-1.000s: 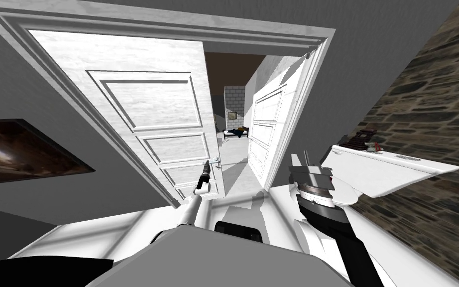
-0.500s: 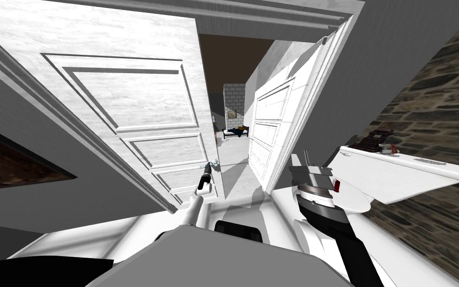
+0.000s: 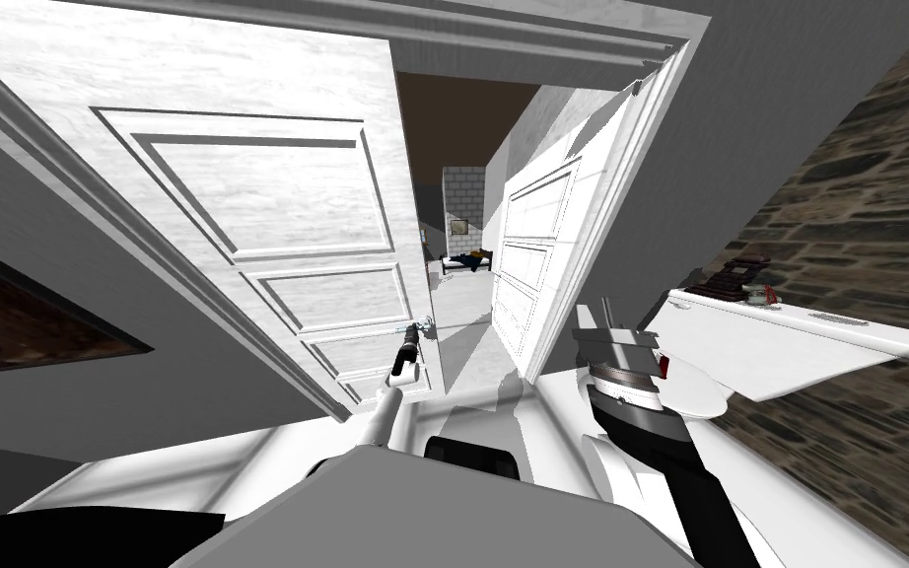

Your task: Push the door open

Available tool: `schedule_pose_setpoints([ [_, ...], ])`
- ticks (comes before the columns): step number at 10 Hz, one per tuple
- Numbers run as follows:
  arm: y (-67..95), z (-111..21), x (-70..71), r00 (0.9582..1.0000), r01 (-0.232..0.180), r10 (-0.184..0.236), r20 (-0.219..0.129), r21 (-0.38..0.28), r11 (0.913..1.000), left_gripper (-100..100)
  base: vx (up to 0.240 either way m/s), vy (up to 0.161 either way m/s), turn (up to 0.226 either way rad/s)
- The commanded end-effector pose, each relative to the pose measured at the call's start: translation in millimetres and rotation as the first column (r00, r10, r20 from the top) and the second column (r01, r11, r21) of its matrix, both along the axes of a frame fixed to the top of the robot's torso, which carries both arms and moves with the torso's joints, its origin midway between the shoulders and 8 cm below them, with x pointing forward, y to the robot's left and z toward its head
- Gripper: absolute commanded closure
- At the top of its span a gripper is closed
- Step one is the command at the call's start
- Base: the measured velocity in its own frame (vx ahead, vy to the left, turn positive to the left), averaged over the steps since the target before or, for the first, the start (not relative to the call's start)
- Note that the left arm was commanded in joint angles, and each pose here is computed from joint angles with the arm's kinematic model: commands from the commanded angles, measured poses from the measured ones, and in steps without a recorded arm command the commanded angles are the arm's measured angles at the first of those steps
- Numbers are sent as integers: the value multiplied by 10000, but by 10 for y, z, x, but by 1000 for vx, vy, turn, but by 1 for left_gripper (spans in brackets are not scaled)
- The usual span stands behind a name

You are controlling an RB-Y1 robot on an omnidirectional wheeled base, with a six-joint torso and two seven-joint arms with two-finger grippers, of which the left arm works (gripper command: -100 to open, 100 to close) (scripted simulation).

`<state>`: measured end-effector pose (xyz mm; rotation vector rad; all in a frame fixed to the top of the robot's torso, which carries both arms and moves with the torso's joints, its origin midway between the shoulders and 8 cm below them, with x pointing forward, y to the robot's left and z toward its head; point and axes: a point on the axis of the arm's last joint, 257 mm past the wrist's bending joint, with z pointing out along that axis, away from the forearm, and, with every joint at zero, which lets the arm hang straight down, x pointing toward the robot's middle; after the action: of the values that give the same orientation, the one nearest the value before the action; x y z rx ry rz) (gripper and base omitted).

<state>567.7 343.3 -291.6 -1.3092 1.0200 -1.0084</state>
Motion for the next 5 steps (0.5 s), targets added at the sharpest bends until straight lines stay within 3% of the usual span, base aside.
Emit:
schedule_pose_setpoints([
  [1,227,20,-58,9994,-357,357,18,115,9993,100,88,7,-69],
  [3,426,37,-119,9976,-691,691,37,193,9974,100,179,-10,-42],
  [5,721,62,-225,9926,-1213,1211,71,280,9922,100,208,-41,-45],
])
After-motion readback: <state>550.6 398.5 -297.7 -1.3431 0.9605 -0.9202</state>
